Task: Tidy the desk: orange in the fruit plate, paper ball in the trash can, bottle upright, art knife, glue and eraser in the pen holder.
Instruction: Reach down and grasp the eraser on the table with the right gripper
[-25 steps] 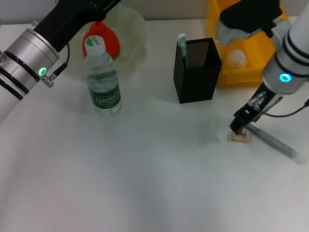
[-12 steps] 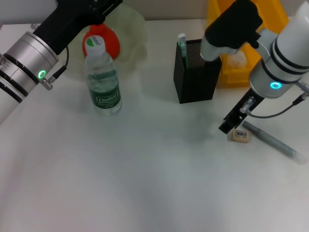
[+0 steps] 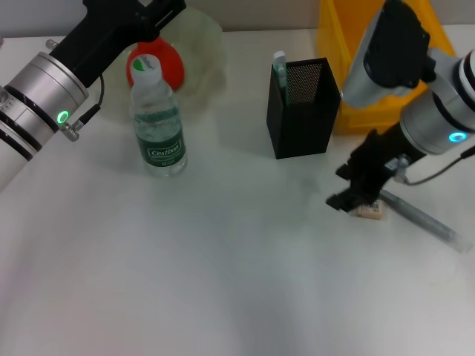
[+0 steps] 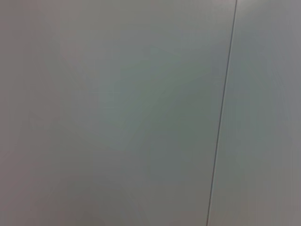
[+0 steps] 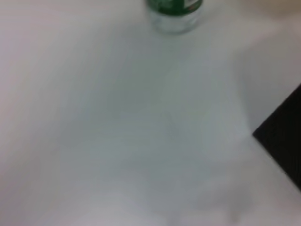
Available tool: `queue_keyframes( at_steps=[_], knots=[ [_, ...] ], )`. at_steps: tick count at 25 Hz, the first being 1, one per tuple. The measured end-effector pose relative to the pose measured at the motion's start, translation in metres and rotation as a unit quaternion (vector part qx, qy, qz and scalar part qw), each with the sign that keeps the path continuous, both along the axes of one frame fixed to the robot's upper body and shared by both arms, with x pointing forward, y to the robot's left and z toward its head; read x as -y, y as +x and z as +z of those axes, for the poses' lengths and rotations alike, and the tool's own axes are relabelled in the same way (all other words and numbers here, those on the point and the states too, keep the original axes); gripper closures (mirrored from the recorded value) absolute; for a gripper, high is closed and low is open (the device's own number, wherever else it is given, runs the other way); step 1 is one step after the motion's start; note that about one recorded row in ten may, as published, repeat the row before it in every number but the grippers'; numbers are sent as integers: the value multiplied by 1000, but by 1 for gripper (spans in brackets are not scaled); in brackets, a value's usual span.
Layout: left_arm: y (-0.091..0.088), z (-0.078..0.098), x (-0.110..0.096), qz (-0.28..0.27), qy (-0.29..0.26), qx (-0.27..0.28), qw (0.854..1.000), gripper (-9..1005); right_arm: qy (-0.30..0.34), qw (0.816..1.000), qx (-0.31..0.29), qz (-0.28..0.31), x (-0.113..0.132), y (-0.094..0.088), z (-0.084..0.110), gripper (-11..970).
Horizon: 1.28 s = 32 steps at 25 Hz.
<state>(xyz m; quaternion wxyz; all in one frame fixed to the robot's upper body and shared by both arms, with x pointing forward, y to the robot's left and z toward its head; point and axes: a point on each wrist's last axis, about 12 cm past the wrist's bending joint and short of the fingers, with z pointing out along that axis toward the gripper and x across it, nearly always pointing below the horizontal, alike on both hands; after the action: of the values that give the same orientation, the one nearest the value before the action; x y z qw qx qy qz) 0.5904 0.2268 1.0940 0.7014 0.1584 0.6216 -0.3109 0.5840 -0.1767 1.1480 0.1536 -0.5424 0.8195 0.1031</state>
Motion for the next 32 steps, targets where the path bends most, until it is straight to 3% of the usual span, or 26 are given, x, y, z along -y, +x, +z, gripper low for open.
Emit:
queue_keyframes(
  at_steps=[13, 32],
  knots=[
    [3, 2, 1, 3, 5, 4, 1000, 195, -47, 999, 10, 2, 14, -3, -4, 414],
    [3, 1, 3, 4, 4, 0, 1000, 196, -81, 996, -4, 29, 5, -8, -13, 415]
  ],
)
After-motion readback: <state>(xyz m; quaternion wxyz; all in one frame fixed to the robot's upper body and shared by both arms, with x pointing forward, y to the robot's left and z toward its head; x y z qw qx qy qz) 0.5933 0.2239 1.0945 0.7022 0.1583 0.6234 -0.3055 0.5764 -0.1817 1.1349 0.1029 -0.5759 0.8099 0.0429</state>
